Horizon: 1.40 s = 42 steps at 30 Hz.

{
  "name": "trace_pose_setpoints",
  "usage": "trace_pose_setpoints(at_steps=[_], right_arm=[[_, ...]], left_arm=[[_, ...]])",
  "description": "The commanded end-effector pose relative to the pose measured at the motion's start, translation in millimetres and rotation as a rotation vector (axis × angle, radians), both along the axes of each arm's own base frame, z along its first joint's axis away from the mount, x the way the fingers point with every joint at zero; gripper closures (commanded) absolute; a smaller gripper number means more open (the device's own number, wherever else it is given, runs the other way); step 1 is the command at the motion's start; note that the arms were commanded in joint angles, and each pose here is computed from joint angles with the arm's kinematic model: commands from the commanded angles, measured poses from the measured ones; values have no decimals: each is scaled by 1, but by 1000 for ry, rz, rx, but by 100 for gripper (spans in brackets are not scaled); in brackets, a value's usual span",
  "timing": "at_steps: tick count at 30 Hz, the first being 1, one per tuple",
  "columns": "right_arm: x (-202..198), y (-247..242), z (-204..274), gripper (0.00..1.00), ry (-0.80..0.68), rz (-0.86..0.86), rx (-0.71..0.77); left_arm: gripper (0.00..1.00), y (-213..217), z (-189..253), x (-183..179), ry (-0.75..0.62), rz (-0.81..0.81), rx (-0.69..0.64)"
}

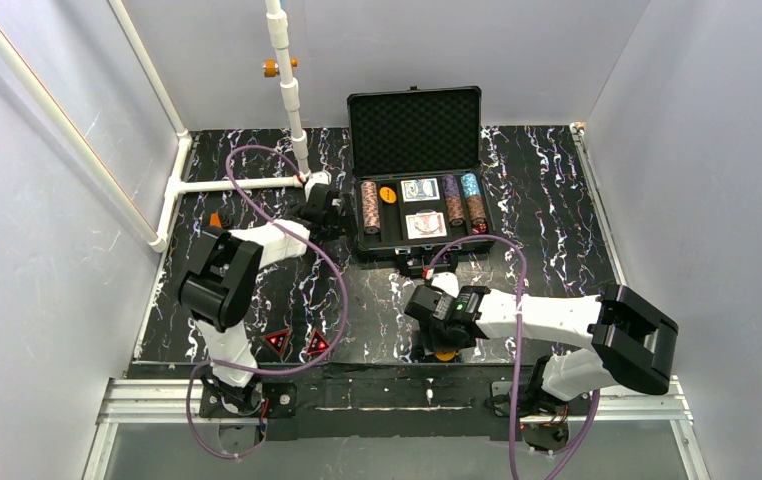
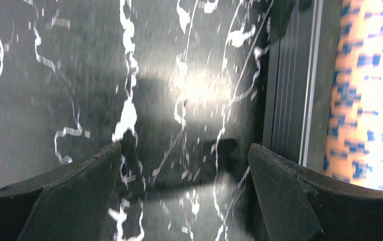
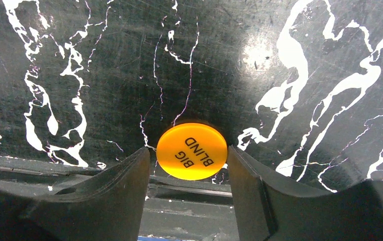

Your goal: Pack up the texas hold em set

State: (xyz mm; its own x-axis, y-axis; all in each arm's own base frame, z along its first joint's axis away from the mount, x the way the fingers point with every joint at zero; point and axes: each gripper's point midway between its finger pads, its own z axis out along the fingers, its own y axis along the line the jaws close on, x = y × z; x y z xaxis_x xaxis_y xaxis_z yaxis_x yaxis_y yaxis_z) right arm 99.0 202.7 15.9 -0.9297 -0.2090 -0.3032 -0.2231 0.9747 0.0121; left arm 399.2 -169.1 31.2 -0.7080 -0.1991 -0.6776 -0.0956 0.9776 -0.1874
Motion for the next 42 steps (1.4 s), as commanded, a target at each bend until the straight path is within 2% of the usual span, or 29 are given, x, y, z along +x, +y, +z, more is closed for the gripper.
trace_pose_setpoints(at_steps=[1, 6, 11, 15, 18, 20, 24, 29, 35, 42], right_arm=[[-17, -21, -29, 36, 67, -4, -75], [-17, -21, -30, 37, 69, -1, -81], [-16, -20, -31, 37, 69, 0, -81], [-16, -20, -31, 37, 71, 4, -87], [-16, -20, -31, 37, 69, 4, -84], [-17, -21, -31, 37, 69, 3, -84], [-16, -20, -31, 39, 69, 1, -82], [-17, -22, -31, 51, 70, -5, -79], [-18, -22, -31, 63, 71, -8, -81], [-16, -20, -30, 76, 67, -2, -82]], left_arm=[[2, -25, -9, 22, -26, -82, 0], [2, -30, -30, 31, -1, -136, 68], [2, -36, -32, 42, -5, -170, 102], [2, -39, -40, 47, 79, -191, 151], [2, -43, -38, 44, 65, -216, 125], [2, -43, -24, 43, 21, -213, 105], [2, -32, 6, 48, -45, -181, 144], [2, -7, 60, 39, -138, -101, 181], [2, 20, 118, 2, -187, -52, 173], [2, 38, 161, -37, -201, -47, 137]])
